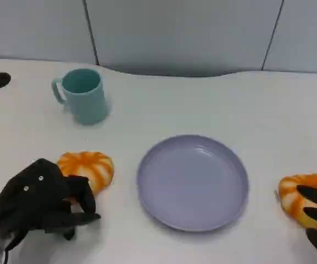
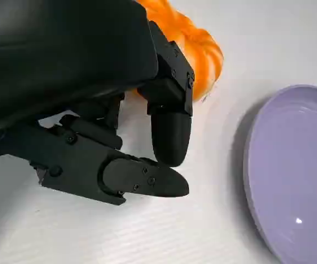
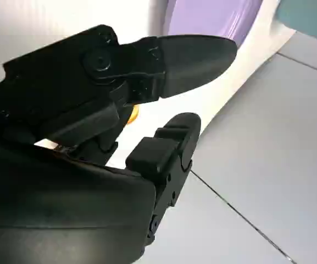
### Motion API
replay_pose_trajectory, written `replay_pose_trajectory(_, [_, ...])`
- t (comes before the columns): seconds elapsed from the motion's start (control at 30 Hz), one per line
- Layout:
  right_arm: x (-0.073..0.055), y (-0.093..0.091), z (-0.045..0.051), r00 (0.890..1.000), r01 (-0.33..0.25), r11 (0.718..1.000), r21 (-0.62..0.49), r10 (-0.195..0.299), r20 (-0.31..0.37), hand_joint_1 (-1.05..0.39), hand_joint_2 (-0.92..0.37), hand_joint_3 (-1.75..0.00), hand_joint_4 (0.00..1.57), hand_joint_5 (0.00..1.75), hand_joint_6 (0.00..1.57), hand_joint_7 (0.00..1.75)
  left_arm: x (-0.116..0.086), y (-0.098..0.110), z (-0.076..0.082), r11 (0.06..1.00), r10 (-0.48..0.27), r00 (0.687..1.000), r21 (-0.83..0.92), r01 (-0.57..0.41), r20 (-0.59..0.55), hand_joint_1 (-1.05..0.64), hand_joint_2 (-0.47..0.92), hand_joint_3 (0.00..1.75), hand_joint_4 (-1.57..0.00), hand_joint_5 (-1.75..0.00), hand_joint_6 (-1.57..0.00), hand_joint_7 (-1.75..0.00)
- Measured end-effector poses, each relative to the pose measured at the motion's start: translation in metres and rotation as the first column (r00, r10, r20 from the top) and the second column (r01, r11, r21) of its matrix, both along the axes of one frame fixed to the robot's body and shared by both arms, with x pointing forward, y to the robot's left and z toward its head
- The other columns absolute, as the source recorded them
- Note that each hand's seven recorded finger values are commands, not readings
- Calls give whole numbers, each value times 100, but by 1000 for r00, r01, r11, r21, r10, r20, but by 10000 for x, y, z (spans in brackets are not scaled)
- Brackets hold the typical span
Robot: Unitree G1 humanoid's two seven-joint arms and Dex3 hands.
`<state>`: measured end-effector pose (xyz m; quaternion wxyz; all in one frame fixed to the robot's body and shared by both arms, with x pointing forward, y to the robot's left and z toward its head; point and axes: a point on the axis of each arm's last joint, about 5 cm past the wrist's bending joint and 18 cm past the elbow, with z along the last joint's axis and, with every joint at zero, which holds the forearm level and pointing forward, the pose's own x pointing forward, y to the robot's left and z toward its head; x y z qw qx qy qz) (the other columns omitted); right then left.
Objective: Grasp the bread from the table and place it into the plate.
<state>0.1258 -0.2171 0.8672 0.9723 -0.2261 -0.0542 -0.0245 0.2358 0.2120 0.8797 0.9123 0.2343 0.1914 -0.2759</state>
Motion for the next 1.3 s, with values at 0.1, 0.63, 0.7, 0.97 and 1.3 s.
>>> replay_pose_trajectory(0.1, [0, 0, 0, 1000, 0, 1000, 0, 0, 0, -39, -92, -36, 91, 0, 77, 0, 0, 2, -2, 1000, -1, 1000, -4, 1, 3, -55, 92, 21, -65, -175, -54, -173])
replay_pose_trajectory(0.63, [0, 33, 3, 1000, 4, 1000, 12, -4, 3, -39, -92, -35, 93, 1, 78, 0, -71, 57, -35, 985, 24, 958, -173, 27, 286, -46, 92, 13, -74, -175, -52, -175])
replay_pose_trajectory(0.7, [-2, 42, 6, 1000, 9, 1000, 15, -9, -4, -38, -92, -35, 92, 1, 78, 0, -87, 44, 9, 993, 36, 905, -114, 14, 424, -49, 92, 15, -67, -175, -45, -175])
replay_pose_trajectory(0.97, [-2, 52, 5, 1000, 4, 1000, 3, -4, -6, -37, -92, -36, 92, 1, 78, 0, -83, 69, 317, 901, -339, 575, 433, -31, 745, -60, 92, 3, -41, -100, -60, -31])
replay_pose_trajectory(1.3, [-4, 65, 1, 1000, 7, 1000, 10, -7, -5, -38, -92, -35, 93, 1, 78, 0, 36, -30, 629, 721, -578, 591, 692, 48, 562, -77, 92, 2, -19, -19, -24, 0])
